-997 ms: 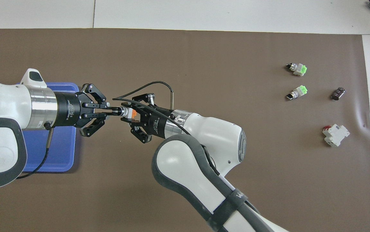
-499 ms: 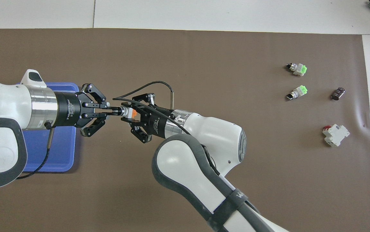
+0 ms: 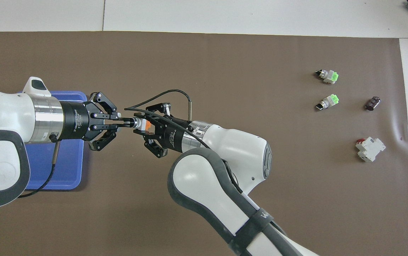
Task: Turn and place switch with both arms
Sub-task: 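Take the switch with the left gripper while the right gripper opens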
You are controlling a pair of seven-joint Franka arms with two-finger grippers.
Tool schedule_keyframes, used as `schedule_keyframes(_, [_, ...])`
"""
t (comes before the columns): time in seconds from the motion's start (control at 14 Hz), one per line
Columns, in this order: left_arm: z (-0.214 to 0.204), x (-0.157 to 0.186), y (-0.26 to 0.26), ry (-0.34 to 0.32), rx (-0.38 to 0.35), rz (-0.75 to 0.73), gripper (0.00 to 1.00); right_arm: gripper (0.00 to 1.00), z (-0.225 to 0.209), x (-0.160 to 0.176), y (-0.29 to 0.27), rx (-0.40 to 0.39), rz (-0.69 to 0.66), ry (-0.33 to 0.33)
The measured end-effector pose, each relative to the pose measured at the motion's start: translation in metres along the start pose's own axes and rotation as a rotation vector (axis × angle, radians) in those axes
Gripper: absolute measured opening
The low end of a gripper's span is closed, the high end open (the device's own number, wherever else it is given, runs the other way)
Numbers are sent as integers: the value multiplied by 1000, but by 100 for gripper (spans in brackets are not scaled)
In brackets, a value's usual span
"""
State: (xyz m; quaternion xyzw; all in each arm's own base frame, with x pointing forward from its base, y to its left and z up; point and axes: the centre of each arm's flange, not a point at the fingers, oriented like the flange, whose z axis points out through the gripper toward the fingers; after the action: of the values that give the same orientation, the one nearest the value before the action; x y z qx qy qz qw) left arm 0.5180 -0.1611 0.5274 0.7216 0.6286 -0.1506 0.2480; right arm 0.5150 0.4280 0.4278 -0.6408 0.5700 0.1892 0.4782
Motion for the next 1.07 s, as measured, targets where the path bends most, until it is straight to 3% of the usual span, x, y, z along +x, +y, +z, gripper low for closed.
schedule_keyframes(0.21, [0, 0, 0, 0, 0, -15, 10, 41, 0, 0, 0, 0, 0, 0])
schedule_keyframes(0.43, [7, -11, -4, -7, 18, -23, 10, 52, 1, -4, 1, -2, -4, -5])
schedule_keyframes(0.71, [10, -16, -5, -8, 26, -33, 10, 98, 1, -5, 0, 0, -5, -7])
schedule_keyframes(1.07, [3, -6, -1, 7, -3, -42, 10, 100, 1, -5, 0, 1, -5, -7])
